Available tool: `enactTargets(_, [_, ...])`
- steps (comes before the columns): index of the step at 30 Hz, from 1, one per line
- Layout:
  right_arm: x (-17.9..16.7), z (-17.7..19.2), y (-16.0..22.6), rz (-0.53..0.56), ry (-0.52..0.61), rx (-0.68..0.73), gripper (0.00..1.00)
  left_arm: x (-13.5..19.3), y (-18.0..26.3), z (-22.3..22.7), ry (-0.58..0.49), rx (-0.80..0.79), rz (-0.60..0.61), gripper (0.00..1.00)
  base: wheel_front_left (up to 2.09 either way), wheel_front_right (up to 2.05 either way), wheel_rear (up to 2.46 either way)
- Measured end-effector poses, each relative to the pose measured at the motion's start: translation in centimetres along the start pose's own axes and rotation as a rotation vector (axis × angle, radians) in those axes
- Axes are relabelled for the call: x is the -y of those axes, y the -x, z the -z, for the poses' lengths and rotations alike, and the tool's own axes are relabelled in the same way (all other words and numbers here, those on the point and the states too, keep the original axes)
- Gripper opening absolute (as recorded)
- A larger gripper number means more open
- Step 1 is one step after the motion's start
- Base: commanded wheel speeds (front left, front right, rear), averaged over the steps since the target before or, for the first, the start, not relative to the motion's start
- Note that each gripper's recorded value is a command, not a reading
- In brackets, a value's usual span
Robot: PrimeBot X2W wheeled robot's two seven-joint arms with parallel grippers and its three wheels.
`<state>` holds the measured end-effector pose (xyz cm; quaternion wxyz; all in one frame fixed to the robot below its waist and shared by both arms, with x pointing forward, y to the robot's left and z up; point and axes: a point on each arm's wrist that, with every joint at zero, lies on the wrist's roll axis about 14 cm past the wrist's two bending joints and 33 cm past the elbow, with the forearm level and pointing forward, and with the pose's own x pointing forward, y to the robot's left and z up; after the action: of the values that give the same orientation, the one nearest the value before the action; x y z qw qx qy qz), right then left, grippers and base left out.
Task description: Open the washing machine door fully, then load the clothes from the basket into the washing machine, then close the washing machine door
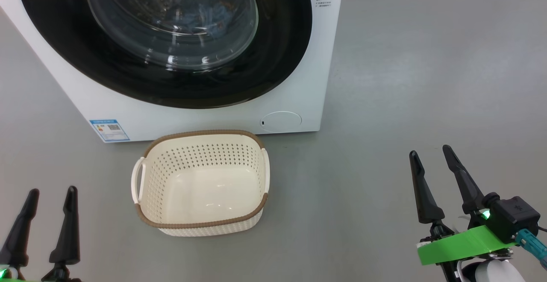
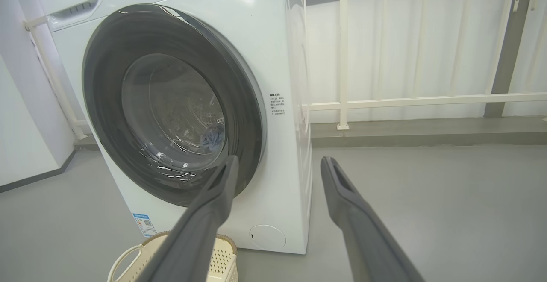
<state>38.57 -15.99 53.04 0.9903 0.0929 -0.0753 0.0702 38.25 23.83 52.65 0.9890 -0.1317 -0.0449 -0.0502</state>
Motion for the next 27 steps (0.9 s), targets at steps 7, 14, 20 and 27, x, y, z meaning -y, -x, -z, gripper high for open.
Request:
enactTargets(7, [0.0,0.2,-0.1,-0.002,-0.001,-0.005,1.0,-0.4,0.2,0.3,-0.016,-0.014,-0.01,1.0,0.0,0.0,0.0])
enactTargets(14, [-0.3,0.4,-0.2,-0.002,-0.01,-0.009,1.0,-0.7,0.2,0.7,-0.018,-0.024,-0.018,1.0,0.0,0.0,0.0])
enactTargets(20, [-0.3,2.5,0.5,0.013,-0.033,-0.075,0.0,0.3,0.8,3.3,0.043,-0.079,-0.031,0.0,0.0,0.0,0.0])
enactTargets(27, [0.1,3.5,1.1,0.043,-0.106,-0.106,0.0,0.8,1.0,4.2,0.125,-0.098,-0.05,0.0,0.0,0.0,0.0])
